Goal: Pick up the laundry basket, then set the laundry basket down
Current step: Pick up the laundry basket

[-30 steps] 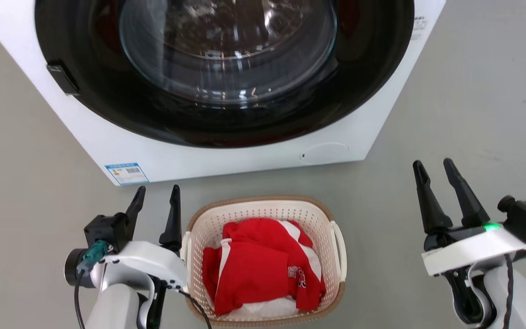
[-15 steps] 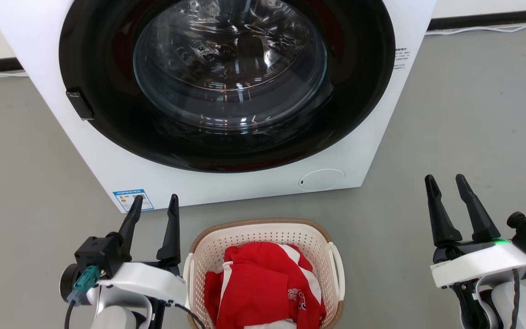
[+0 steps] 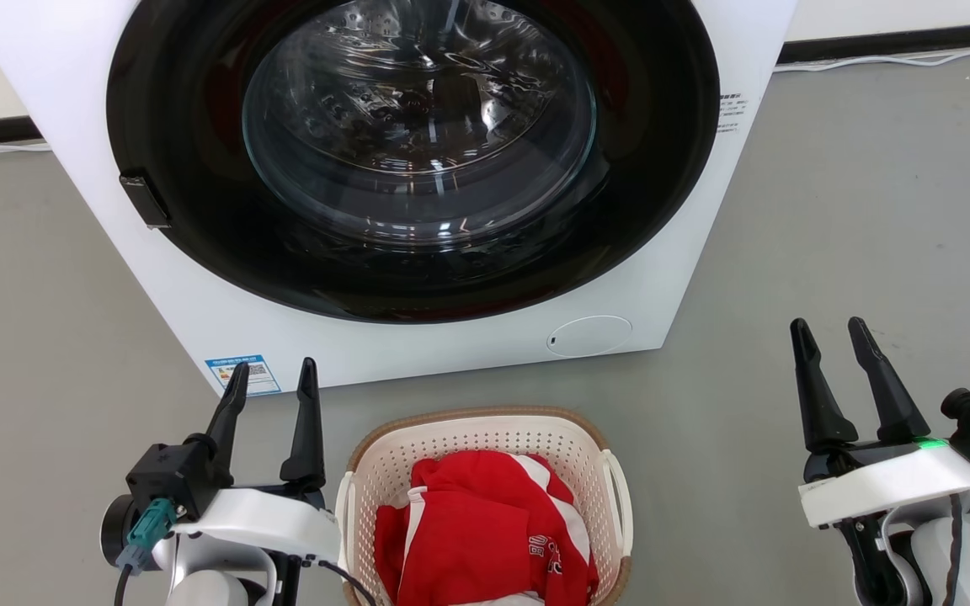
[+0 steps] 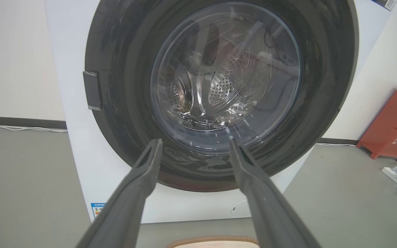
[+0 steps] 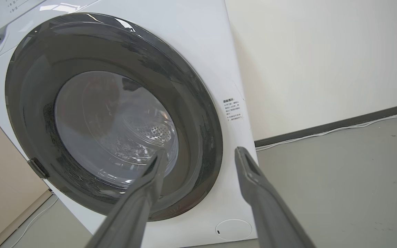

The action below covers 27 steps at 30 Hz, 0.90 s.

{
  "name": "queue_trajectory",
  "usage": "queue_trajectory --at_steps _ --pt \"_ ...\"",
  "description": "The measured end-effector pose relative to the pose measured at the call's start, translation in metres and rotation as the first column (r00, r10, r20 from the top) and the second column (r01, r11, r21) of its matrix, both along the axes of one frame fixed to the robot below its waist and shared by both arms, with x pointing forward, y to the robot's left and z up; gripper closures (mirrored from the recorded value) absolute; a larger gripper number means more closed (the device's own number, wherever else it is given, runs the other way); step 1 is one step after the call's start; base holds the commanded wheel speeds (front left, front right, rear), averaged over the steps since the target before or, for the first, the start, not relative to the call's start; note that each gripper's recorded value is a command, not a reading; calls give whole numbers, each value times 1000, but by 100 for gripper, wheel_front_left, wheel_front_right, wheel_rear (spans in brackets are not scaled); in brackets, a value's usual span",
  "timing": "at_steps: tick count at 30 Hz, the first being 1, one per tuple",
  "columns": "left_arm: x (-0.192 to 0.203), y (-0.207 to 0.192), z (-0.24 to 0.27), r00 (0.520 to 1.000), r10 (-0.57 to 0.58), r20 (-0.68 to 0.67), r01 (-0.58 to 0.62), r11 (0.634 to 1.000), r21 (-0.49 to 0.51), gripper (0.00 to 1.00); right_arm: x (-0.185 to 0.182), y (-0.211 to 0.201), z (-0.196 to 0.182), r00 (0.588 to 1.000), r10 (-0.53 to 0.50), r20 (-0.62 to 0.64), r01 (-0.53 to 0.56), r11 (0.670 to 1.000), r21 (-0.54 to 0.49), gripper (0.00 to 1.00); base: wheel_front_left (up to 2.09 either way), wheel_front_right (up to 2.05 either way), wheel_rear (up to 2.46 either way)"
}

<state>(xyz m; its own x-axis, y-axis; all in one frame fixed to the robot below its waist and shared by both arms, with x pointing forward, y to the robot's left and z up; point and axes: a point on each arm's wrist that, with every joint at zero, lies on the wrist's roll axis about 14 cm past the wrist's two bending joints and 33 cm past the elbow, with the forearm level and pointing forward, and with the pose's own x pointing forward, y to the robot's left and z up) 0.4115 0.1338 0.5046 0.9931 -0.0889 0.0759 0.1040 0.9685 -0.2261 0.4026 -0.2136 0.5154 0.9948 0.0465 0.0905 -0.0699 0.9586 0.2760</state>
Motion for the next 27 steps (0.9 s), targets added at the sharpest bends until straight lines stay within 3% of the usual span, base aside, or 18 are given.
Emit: queue_trajectory --at_steps 27 --pt "0 -4 -5 1000 -1 -15 1 1000 5 0 0 -3 -2 1000 -7 -6 7 1000 -4 0 0 0 0"
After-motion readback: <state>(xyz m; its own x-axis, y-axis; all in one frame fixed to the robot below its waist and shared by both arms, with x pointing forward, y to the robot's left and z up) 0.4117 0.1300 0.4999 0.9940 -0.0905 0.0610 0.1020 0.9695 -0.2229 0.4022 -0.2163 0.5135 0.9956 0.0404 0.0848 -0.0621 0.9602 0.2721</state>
